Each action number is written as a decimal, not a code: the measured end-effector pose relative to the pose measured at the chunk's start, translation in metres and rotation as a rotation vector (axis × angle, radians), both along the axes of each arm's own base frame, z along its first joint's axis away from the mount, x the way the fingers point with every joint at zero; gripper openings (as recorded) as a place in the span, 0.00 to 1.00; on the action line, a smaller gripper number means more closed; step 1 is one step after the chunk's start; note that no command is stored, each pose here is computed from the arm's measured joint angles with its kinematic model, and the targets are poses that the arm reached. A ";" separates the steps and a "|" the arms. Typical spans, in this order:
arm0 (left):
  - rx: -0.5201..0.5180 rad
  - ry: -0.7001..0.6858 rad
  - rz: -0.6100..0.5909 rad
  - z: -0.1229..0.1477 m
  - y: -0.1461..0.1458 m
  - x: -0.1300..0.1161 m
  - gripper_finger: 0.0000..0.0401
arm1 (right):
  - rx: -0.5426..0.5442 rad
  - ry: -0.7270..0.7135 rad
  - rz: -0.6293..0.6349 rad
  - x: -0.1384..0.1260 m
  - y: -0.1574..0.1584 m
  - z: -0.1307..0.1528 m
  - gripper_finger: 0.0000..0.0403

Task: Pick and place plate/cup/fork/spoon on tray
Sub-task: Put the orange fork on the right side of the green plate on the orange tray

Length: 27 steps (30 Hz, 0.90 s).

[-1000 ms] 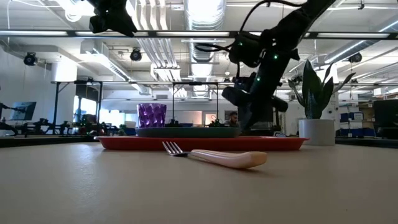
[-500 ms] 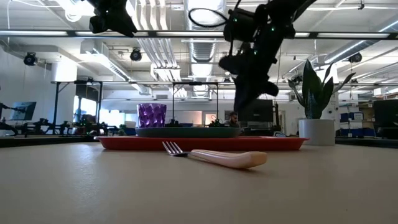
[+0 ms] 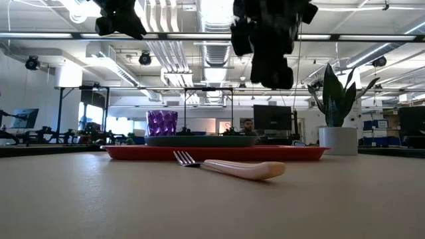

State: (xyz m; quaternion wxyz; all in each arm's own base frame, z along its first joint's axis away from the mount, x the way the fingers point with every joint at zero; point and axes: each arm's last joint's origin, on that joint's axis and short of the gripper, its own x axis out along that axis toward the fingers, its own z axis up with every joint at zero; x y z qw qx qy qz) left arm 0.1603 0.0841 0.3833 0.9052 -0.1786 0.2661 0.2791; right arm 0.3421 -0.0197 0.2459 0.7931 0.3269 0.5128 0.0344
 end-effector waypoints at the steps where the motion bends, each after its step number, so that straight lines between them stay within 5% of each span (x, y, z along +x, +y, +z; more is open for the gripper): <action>1: 0.000 0.000 0.000 0.000 0.000 0.000 0.23 | 0.010 -0.009 0.020 0.001 0.005 0.002 0.02; 10: -0.002 -0.001 0.002 0.000 0.000 0.000 0.23 | 0.037 0.008 0.063 0.003 0.039 0.005 0.17; 17: 0.001 0.008 -0.004 -0.001 0.000 0.000 0.23 | 0.026 0.039 -0.096 0.007 0.053 0.003 0.32; 27: 0.028 0.123 -0.065 -0.006 -0.005 -0.009 0.23 | 0.132 -0.011 -0.193 0.054 0.087 -0.022 0.33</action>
